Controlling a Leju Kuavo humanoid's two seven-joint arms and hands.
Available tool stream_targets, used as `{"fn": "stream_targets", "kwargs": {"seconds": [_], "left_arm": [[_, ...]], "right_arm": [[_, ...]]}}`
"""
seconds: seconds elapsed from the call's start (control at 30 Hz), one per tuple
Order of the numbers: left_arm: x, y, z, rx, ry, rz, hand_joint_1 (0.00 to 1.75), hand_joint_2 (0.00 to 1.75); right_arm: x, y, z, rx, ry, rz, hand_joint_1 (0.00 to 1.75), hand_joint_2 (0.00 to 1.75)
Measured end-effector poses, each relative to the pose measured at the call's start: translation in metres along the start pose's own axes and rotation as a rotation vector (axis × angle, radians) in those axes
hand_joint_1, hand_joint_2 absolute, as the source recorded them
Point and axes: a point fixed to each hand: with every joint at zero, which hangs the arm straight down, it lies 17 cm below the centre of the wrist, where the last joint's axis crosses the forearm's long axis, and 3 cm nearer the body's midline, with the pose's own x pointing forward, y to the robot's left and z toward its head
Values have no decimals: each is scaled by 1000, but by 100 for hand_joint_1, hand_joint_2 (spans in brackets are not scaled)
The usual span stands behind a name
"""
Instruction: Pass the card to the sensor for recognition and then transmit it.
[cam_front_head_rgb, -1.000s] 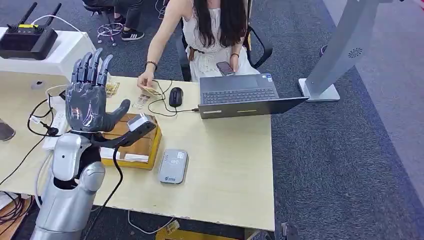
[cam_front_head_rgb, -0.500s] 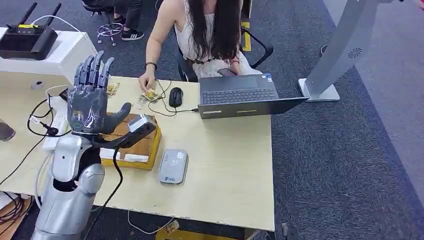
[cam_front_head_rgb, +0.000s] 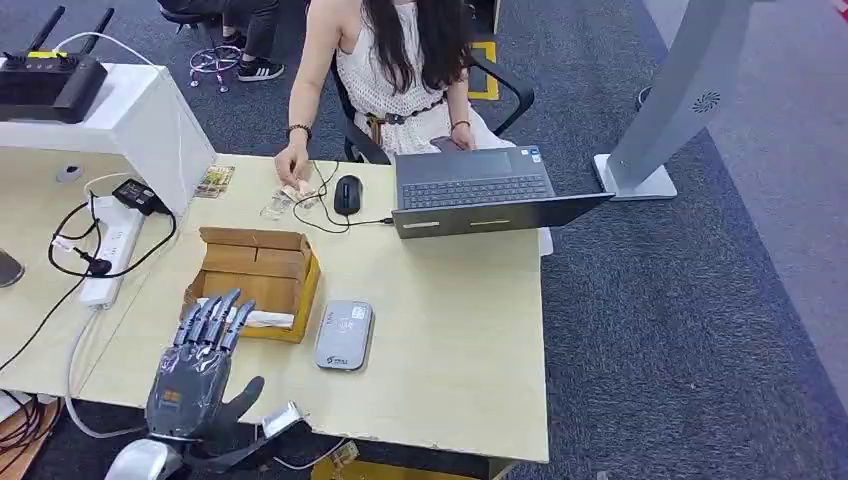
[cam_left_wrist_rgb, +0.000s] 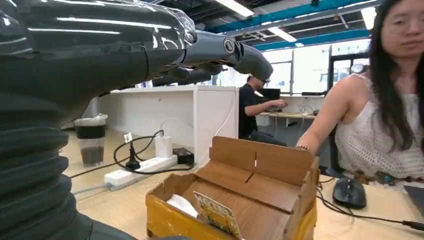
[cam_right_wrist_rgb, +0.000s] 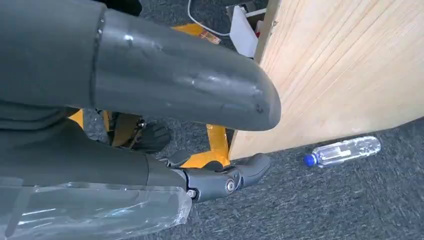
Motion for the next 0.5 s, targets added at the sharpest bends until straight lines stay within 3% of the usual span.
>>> {"fn": "stream_targets", "kwargs": {"seconds": [0.27,0.5], "left_arm": [[17,12,9,25,-42,-8,0,175],[6,14,2,23,5,22,0,175]], "right_arm": [[0,-4,0,-10,0,-11,0,0],[-2,-2,1,4,9,8,0,0]]}}
